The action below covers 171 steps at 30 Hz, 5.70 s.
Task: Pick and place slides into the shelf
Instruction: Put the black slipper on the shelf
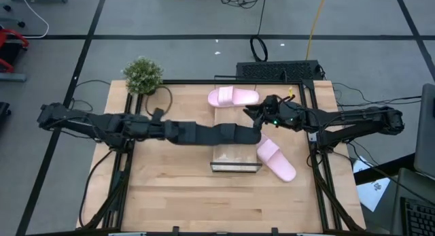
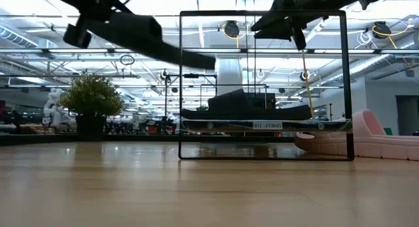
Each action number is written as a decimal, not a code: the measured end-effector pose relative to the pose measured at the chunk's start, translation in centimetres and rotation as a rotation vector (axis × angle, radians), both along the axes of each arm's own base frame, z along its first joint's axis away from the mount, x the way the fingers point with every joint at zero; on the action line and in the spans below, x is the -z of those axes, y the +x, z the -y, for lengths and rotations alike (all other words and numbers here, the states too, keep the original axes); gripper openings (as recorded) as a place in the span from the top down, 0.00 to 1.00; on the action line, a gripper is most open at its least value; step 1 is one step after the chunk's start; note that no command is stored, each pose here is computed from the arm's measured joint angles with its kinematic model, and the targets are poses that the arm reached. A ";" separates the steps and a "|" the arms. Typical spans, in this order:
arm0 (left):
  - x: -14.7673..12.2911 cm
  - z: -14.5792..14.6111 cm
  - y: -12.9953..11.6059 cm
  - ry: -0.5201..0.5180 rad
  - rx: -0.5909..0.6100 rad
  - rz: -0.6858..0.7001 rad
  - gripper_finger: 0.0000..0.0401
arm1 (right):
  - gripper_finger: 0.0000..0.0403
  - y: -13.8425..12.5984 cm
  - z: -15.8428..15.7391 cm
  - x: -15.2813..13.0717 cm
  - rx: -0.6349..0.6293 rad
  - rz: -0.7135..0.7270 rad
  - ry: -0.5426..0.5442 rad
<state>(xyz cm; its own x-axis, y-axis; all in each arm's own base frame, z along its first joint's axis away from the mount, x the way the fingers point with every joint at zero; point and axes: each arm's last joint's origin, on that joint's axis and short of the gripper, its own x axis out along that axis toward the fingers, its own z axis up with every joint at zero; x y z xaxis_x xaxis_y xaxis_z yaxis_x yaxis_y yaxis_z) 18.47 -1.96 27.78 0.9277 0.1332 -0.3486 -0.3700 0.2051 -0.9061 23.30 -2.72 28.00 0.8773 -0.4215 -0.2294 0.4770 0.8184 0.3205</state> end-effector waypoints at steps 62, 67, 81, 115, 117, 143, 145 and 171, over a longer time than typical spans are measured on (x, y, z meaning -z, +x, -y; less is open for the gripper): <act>4.1 -0.6 16.5 -0.581 -0.039 0.022 1.00 | 0.76 -1.6 0.3 -1.7 -0.018 0.015 -0.149; 4.2 -0.3 16.5 -0.607 -0.037 0.012 1.00 | 0.76 -1.6 0.3 -1.7 -0.019 0.009 -0.148; 5.2 0.8 16.0 -0.607 -0.052 -0.102 1.00 | 0.76 -1.6 0.3 -1.7 -0.019 0.007 -0.148; 7.1 0.8 17.4 -0.495 -0.060 -0.067 1.00 | 0.76 -1.6 0.2 -1.5 -0.047 -0.011 -0.156; 7.2 0.8 17.3 -0.489 -0.058 -0.071 1.00 | 0.76 -1.6 0.2 -1.5 -0.047 -0.011 -0.156; 7.5 1.9 17.1 -0.478 -0.040 -0.099 0.94 | 0.76 -1.6 0.2 -1.5 -0.049 -0.013 -0.159; 7.5 1.9 17.1 -0.479 -0.037 -0.090 0.94 | 0.76 -1.6 0.2 -1.5 -0.049 -0.013 -0.159; 8.2 2.1 16.7 -0.493 0.003 -0.190 0.93 | 0.76 -1.6 0.1 -1.5 -0.075 -0.012 -0.157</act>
